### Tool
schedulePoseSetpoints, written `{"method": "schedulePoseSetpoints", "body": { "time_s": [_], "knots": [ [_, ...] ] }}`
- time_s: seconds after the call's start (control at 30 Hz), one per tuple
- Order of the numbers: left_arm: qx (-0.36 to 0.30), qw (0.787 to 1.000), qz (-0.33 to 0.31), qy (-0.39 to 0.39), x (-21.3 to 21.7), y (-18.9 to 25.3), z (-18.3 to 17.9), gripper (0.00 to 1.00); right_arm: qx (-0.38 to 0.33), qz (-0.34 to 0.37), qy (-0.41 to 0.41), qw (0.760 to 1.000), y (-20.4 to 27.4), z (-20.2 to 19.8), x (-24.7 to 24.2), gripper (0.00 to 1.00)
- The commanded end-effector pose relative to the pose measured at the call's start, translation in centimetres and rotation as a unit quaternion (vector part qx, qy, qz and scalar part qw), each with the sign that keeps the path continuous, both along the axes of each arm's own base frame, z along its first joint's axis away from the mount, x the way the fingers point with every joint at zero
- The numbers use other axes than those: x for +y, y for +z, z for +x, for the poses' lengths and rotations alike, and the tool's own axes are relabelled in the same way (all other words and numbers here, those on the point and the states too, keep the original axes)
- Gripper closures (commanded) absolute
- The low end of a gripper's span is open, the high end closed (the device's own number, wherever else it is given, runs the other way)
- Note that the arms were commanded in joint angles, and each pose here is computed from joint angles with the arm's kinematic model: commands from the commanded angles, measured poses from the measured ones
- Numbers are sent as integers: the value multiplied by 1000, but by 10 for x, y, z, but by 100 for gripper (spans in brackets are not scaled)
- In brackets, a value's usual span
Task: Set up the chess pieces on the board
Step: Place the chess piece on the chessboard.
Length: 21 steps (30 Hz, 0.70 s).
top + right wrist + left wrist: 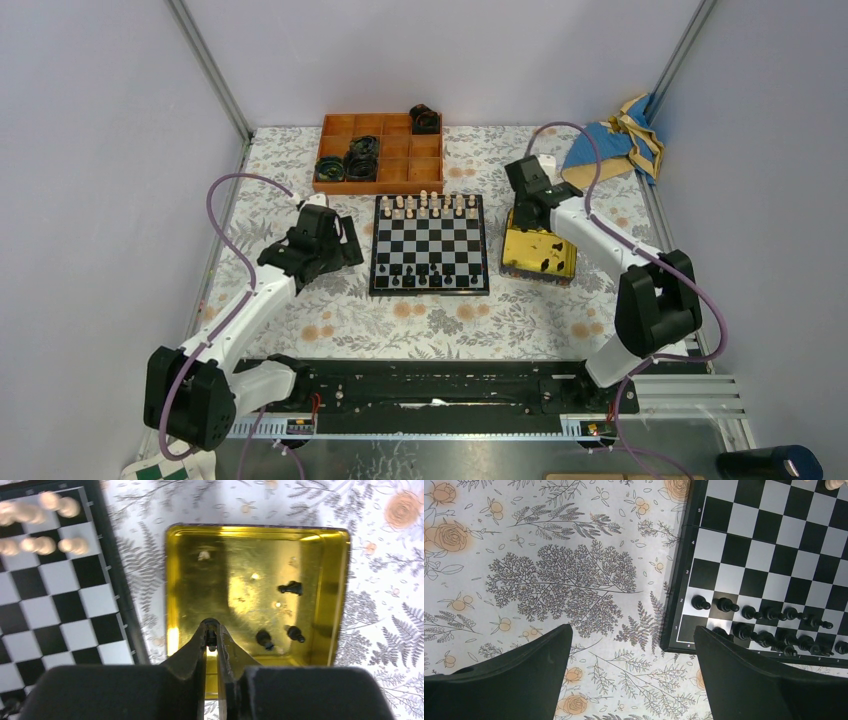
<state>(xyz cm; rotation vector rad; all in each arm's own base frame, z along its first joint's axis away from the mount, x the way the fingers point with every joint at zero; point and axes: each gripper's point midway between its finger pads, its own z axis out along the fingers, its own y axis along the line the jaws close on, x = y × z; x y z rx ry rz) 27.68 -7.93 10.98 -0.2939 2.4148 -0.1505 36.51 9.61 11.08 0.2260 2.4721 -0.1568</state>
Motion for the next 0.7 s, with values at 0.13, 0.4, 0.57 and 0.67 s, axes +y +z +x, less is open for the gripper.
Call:
{"method": "schedulePoseSetpoints", "body": {
  "time_s": [0.13,0.4,0.57,0.67],
  "knots": [
    [-30,999,-12,-5,-5,14,16,1,-17,16,92,995,36,-13,66,100],
    [-31,999,-13,-5,-6,13,16,1,-6,11,159,987,35,-30,123,100],
    [-31,999,-11,-5,-4,12,15,1,5,5,184,983,27,-41,146,100],
    [-32,999,-10,-5,-4,12,13,1,14,0,196,980,20,-50,156,100]
  ]
}}
